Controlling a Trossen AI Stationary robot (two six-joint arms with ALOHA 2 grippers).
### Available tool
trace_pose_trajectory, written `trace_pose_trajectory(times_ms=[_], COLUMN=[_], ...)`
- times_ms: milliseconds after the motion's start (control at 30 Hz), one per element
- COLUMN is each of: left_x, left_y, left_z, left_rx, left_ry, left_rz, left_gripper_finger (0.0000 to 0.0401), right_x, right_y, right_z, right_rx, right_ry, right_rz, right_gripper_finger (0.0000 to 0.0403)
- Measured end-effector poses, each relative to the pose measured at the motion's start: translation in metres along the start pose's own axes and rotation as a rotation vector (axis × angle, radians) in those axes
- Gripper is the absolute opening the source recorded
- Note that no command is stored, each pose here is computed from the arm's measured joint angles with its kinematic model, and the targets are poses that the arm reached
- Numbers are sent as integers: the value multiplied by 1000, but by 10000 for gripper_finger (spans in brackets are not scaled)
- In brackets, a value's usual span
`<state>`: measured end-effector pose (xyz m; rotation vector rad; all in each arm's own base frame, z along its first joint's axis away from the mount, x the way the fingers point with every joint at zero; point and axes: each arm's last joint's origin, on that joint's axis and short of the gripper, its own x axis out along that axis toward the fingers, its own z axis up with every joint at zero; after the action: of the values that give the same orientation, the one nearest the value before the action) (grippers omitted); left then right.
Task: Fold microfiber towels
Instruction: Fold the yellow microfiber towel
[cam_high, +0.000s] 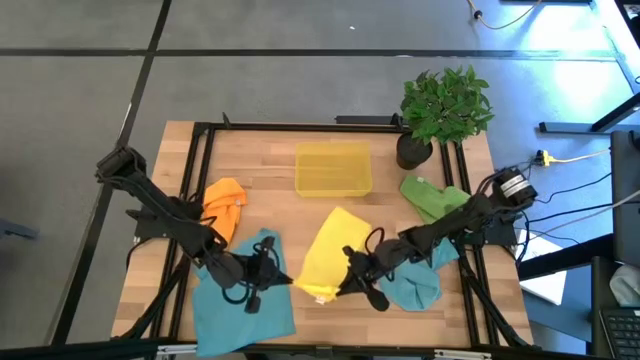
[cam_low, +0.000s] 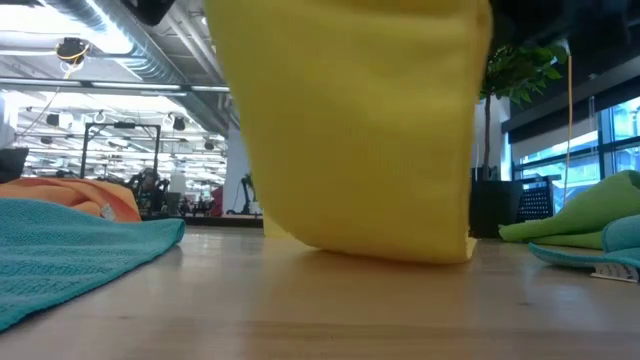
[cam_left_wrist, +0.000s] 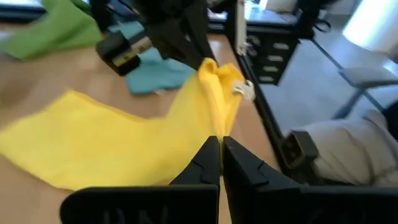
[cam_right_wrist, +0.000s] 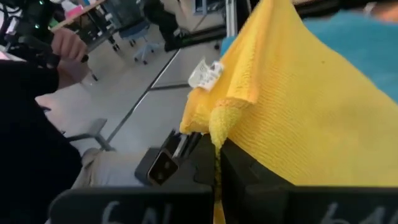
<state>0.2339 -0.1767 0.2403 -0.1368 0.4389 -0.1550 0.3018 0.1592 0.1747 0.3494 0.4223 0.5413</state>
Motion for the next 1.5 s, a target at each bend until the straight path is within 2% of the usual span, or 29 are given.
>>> trace_pose_trajectory(times_ms=[167,333,500,667,900,1067,1367,1500], left_x=[6,14,24,39,63,76,97,98], left_y=[0,20,45,54,53,48,46,42], left_z=[2,13,22,12,-10,-22,-44,-48], left_rx=[-3,105,87,89,73,62,32,39], left_ry=[52,58,78,135,213,215,226,217], left_rz=[-89,-14,-24,-3,-5,-10,43,76], left_gripper_finger=[1,1,1,0,8,40,144,172], right_x=[2,-1,-7,-15,-28,-33,-39,-41], right_y=[9,0,-8,-23,-46,-56,-74,-80], right_z=[-19,-18,-28,-36,-37,-36,-29,-27], right_rx=[0,-11,-5,35,64,85,123,132], right_ry=[120,129,128,98,13,-6,-37,-43], right_rz=[6,-88,-118,-166,-213,-237,-293,-313], right_gripper_finger=[6,6,6,6,6,6,6,6])
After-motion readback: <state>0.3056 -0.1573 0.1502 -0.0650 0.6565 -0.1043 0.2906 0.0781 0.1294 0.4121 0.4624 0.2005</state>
